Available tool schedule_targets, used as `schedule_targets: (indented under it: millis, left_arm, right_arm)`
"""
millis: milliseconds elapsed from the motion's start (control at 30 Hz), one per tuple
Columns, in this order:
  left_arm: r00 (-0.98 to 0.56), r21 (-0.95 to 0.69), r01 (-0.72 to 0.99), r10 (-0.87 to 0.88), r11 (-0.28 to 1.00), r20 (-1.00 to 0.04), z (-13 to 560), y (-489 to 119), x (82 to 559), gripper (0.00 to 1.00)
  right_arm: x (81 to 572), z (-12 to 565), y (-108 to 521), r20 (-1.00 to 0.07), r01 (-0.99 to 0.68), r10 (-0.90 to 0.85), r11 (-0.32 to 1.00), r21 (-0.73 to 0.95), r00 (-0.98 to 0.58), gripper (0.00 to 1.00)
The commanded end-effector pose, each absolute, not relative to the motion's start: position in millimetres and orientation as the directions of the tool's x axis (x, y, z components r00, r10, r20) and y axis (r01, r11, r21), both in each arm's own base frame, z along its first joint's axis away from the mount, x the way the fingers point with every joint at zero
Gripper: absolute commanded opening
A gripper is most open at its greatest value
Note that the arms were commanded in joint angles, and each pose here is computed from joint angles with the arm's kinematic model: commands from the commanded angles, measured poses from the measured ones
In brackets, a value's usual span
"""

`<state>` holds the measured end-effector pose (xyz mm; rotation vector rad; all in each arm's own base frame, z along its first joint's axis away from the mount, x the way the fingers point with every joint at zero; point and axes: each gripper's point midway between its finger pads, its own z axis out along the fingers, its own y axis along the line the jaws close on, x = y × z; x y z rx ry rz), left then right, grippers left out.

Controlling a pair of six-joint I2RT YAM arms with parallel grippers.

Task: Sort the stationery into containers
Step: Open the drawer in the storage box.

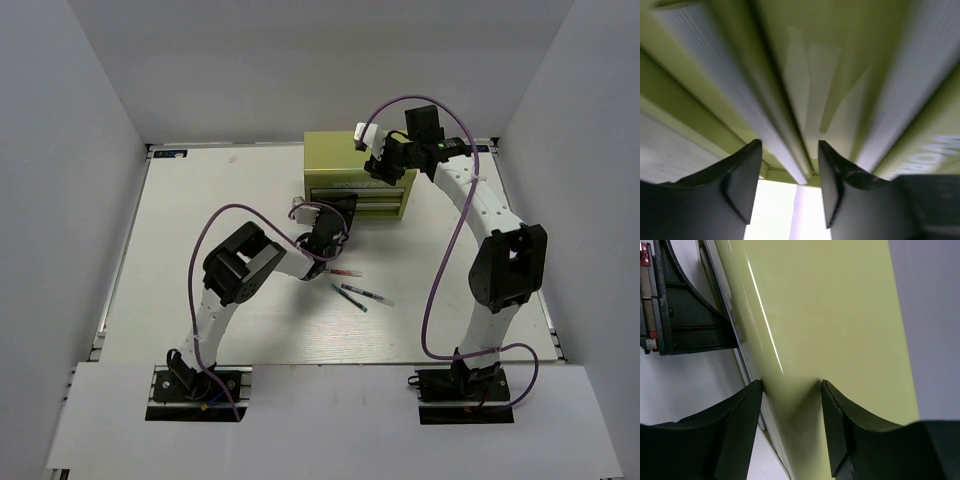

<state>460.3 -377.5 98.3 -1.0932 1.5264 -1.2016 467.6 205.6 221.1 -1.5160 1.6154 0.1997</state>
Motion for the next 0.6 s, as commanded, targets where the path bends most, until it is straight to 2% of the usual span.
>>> schedule_targets:
  millis: [0,33,567]
  left_arm:
    - [-0.204,-0.984,-0.115,-0.973,0.136,-0.111,100,-379,467,0.56]
    - [-0.204,-0.984,-0.123,-0.973,0.132,-0.105,95,-379,467,0.53]
    - [-0.159,-0.987,-0.121,-0.983,0.109,-0.089,88,-375,474,0.53]
  right_arm:
    - [468,205,196,-0.667,-0.885,-0.742,0.261,-0.385,0.070,0.53]
    - [468,204,195,-0.665,-0.886,-0.744,0.260,-0.383,0.069,0.53]
    - [469,193,191,-0.644,-0.895,-0.764,0.257,-0.365,0.043,0.52]
